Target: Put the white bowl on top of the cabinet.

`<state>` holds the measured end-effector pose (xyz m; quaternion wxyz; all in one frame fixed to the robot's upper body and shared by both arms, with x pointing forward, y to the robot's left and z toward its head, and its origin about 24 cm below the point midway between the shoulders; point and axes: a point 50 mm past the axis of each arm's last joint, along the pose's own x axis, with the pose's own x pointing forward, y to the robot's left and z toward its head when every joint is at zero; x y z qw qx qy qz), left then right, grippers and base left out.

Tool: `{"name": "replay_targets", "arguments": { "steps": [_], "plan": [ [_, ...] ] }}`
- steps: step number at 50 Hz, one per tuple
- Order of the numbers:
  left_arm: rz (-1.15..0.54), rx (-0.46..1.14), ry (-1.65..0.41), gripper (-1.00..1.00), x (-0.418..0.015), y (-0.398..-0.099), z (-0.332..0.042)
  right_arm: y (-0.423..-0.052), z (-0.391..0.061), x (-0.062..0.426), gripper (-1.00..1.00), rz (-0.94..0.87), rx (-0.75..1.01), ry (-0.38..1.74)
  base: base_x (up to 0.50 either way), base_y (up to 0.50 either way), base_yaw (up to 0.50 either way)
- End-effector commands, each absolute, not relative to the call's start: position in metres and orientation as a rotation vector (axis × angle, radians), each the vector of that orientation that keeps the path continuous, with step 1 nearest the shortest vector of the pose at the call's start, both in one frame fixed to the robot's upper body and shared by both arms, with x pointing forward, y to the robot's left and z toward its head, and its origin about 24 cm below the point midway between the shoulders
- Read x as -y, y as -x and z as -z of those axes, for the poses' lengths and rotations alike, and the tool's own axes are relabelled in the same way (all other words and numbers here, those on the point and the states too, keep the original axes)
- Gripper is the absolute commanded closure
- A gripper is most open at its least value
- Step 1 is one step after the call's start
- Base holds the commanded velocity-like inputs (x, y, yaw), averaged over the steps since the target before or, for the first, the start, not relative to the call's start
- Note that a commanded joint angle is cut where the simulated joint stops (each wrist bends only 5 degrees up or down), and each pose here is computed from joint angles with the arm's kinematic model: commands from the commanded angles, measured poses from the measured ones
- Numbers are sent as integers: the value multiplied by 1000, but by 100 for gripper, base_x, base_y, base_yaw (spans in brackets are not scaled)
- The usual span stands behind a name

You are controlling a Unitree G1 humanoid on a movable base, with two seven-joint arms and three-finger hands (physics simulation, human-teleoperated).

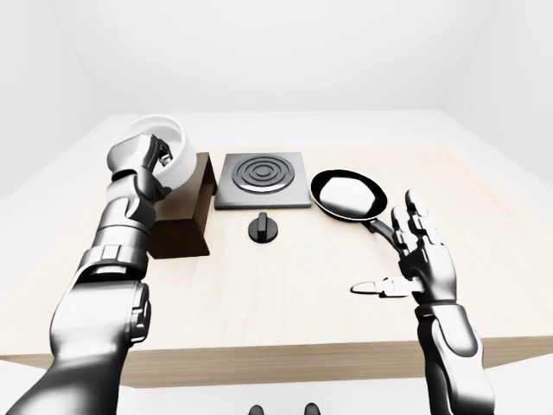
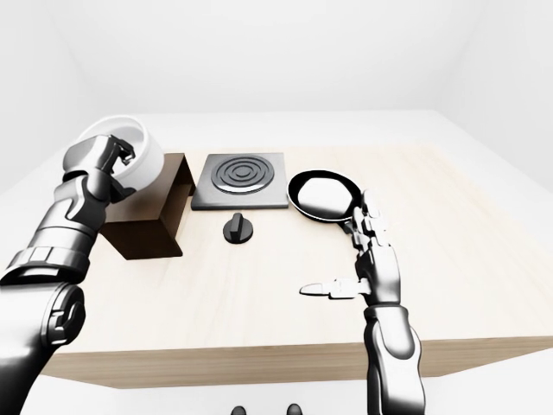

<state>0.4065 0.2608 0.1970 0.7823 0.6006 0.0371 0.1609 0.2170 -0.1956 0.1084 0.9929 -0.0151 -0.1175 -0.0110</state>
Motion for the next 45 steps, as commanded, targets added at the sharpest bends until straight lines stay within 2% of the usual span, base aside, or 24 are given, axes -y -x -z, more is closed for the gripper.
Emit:
{"name": "replay_targets", "arguments": {
  "steps": [1, 29, 30, 45],
  "plan": [
    [-432, -48, -1290, 100, -270, -404, -201, -216, -107, 194, -100, 16, 229, 32, 0, 0, 0],
    [-426, -56, -1280, 100, -267, -405, -195, -217, -105, 193, -100, 13, 221, 33, 0, 0, 0],
    [-443, -95, -1260, 100, -275, -401, -182, -217, -105, 192, -100, 11, 219, 36, 0, 0, 0],
    [-449, -112, -1246, 100, -277, -399, -174, -217, -103, 191, -100, 5, 209, 39, 0, 0, 0]
  ]
}}
